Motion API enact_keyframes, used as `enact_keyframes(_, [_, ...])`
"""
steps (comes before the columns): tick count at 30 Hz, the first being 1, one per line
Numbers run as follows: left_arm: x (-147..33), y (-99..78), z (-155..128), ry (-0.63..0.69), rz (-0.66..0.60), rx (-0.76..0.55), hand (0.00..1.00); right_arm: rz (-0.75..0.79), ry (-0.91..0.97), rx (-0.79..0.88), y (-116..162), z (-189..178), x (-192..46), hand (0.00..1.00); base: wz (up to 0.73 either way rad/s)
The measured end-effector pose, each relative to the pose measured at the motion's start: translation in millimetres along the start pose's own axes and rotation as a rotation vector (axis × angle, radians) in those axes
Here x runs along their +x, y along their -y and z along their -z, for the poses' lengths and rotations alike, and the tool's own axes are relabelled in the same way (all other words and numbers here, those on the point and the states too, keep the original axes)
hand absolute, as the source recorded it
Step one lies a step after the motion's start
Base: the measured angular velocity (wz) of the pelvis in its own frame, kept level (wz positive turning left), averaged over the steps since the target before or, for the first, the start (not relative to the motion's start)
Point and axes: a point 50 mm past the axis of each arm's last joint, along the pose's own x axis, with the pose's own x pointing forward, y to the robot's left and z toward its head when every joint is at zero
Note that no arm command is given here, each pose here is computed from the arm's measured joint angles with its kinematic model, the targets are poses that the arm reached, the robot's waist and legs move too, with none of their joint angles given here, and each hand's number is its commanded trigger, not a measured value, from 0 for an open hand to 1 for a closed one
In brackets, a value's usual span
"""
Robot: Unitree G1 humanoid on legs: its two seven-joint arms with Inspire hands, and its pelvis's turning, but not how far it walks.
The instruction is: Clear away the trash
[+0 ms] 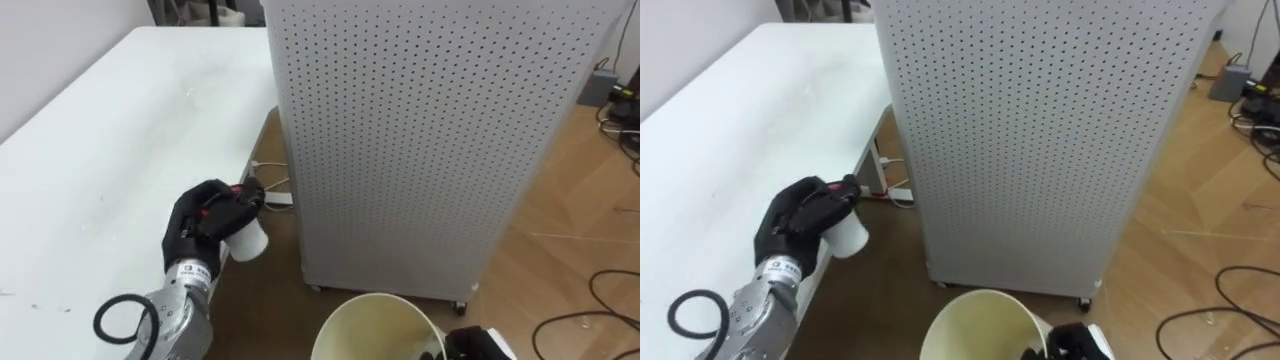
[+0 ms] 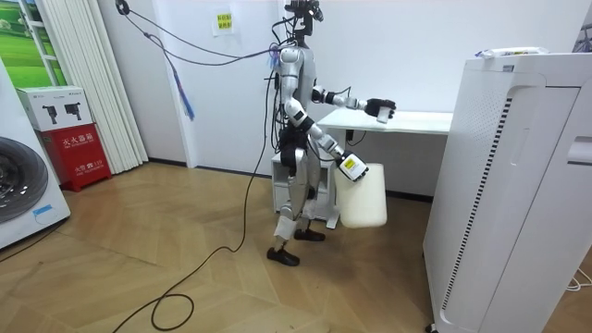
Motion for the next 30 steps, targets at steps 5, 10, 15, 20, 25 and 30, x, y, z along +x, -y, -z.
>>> enact_keyframes(5, [-10.0, 10.4, 3.3, 0.004, 0.136, 0.025, 1.0, -0.005, 0.017, -0.021, -2.9, -4.8, 1.6, 1.0, -0.15])
enact_keyframes(10, [-24.2, 26.8, 17.8, -0.056, 0.265, 0.016, 1.0, -0.004, 0.019, -0.006, -4.4, -6.3, 2.0, 1.0, -0.04])
enact_keyframes(15, [-30.5, 39.2, 26.1, -0.089, 0.375, 0.024, 1.0, -0.006, 0.024, -0.009, -3.6, -7.9, 2.7, 1.0, -0.01])
enact_keyframes(20, [-33.7, 44.7, 28.9, -0.1, 0.45, 0.02, 1.0, -0.006, 0.033, -0.01, -3.2, -11.2, 4.0, 1.0, -0.11])
enact_keyframes(25, [-39.8, 52.2, 35.7, -0.128, 0.519, 0.026, 1.0, -0.001, 0.049, -0.013, -1.2, -17.2, 6.4, 1.0, -0.1])
enact_keyframes(30, [-41.4, 53.6, 37.4, -0.134, 0.534, 0.027, 1.0, -0.001, 0.067, -0.016, -0.4, -23.0, 8.1, 1.0, -0.1])
